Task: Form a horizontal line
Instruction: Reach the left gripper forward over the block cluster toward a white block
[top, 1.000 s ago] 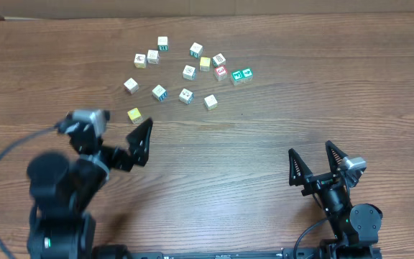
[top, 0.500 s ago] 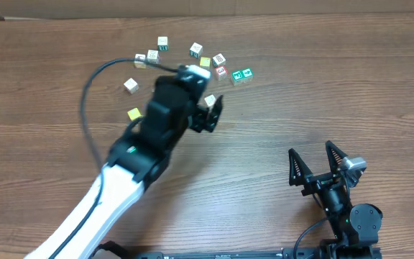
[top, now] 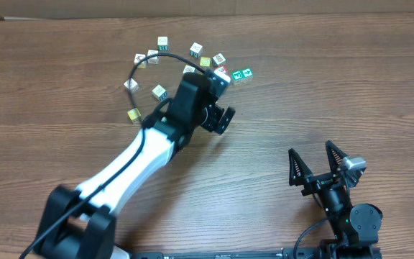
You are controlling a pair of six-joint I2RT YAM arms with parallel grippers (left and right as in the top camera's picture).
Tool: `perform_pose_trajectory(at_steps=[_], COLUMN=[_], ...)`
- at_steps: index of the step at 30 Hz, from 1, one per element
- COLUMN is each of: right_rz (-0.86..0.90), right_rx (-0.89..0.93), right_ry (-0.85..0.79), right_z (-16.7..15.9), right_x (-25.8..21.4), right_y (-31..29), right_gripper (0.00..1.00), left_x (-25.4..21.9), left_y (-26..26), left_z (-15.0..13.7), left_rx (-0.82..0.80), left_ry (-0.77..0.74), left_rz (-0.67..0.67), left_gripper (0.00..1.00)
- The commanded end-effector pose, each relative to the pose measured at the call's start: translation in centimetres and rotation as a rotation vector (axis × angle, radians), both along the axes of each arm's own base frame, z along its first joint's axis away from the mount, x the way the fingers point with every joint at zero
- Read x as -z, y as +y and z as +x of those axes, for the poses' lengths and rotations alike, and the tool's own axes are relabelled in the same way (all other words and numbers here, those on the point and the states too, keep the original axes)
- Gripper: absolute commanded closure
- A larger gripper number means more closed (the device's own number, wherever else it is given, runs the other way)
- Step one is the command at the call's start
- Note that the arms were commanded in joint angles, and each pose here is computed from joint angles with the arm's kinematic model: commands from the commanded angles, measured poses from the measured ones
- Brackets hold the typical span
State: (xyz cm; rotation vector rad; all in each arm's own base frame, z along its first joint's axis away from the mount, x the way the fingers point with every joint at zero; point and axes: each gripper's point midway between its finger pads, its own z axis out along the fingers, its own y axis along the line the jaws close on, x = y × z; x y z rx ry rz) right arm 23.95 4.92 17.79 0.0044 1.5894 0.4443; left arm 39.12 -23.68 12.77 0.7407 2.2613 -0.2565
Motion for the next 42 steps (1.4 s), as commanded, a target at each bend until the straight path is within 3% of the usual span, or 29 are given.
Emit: perform_pose_trajectory(at_steps=[1,13,19,32,42], right_rz=[-0.003,-0.003,-0.003,-0.003,-0.003], right_rx=[-0.007,-0.008,-0.008,-0.008,-0.007], right_ry=[0.0,0.0,0.0,0.0,0.0], right_z=[0.0,0.0,0.0,0.0,0.0], right_x=[0.3,0.3,0.3,0.3,0.3], right_y=[0.1,0.1,0.1,0.1,0.1], right_gripper=[0.0,0.0,0.0,0.0,0.0], left_x=[0.2,2.8,6.3,10.4,11.3], left_y=[-1.5,-1.5,-0.6,-0.1,-0.2], left_z=[1.5,7.3,6.7,6.3,6.6], left_rx=[0.121,0.122,0.145,0.166,0.164], left_ry=[0.037,0.182,0.261,0.331,0.33], left_rz=[0.056,0.174,0.227,0.272,0.271], left_gripper=[0.0,0.01,0.13,0.19,0.32])
